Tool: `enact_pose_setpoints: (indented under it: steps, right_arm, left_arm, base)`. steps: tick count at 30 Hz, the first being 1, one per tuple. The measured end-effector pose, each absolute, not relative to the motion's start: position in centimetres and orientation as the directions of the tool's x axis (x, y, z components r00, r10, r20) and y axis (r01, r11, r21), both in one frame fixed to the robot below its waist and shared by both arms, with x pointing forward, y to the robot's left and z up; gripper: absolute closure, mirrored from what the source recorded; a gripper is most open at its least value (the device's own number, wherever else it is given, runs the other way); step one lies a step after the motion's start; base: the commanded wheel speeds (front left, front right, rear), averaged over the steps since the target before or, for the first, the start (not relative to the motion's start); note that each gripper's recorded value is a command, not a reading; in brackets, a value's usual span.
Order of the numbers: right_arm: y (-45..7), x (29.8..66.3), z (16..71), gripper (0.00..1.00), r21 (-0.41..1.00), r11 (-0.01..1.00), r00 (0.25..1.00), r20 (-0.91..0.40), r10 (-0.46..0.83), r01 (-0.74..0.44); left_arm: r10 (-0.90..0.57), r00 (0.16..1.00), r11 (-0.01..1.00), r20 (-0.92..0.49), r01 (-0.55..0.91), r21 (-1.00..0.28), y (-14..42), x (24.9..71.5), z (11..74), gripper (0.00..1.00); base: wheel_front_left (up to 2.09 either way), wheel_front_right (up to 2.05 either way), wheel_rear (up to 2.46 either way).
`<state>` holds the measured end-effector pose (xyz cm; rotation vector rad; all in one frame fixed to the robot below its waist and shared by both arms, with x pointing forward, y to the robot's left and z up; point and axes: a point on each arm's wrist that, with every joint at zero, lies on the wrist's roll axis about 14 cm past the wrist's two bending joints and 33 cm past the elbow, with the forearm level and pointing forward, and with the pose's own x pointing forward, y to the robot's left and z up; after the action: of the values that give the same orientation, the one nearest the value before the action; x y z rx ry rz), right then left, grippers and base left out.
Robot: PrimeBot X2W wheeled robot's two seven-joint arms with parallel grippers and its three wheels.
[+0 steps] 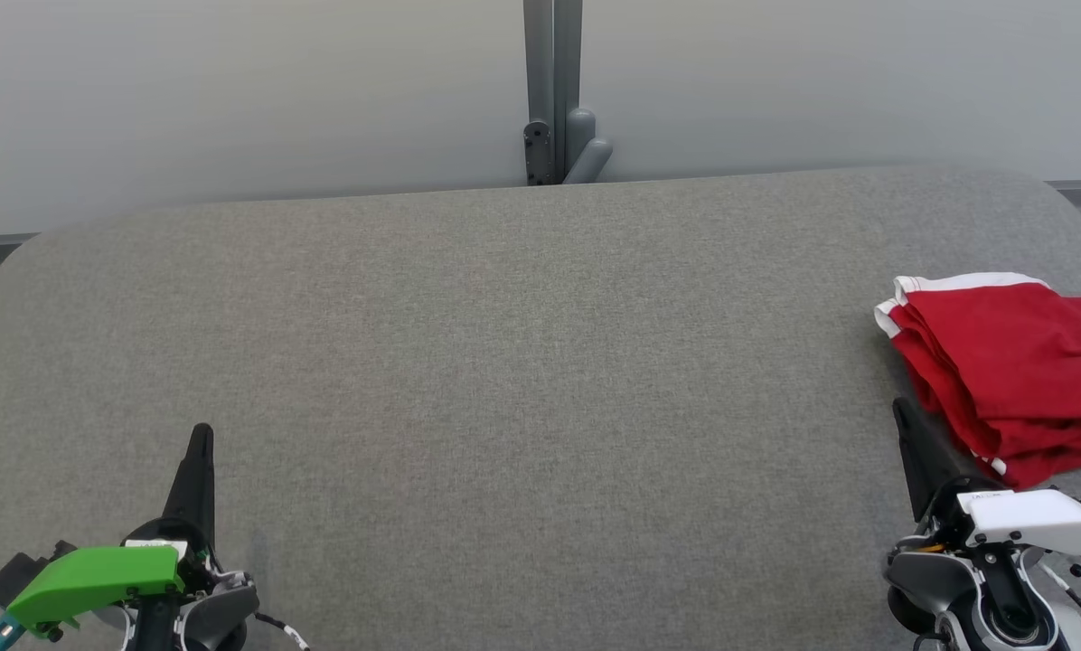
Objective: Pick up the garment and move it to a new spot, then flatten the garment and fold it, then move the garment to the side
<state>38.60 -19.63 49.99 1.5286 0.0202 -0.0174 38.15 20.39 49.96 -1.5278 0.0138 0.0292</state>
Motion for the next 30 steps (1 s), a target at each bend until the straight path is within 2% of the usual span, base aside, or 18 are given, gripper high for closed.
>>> enact_pose_setpoints:
  steps: [7, 30]
  right_arm:
    - [-19.81, 38.66, 50.36, 1.00, 1.000, -0.003, 1.000, -0.011, 0.000, 0.011]
    - [-19.81, 38.69, 50.41, 1.00, 1.000, -0.003, 1.000, -0.009, 0.000, 0.009]
  left_arm:
    - [-0.001, 1.000, 0.000, -0.016, -0.016, -1.000, 20.13, 38.57, 50.26, 1.00]
    - [0.000, 1.000, -0.004, -0.014, -0.014, -1.000, 20.11, 38.59, 50.30, 1.00]
  base:
    - [0.00, 0.00, 0.00]
    - [0.00, 0.00, 0.00]
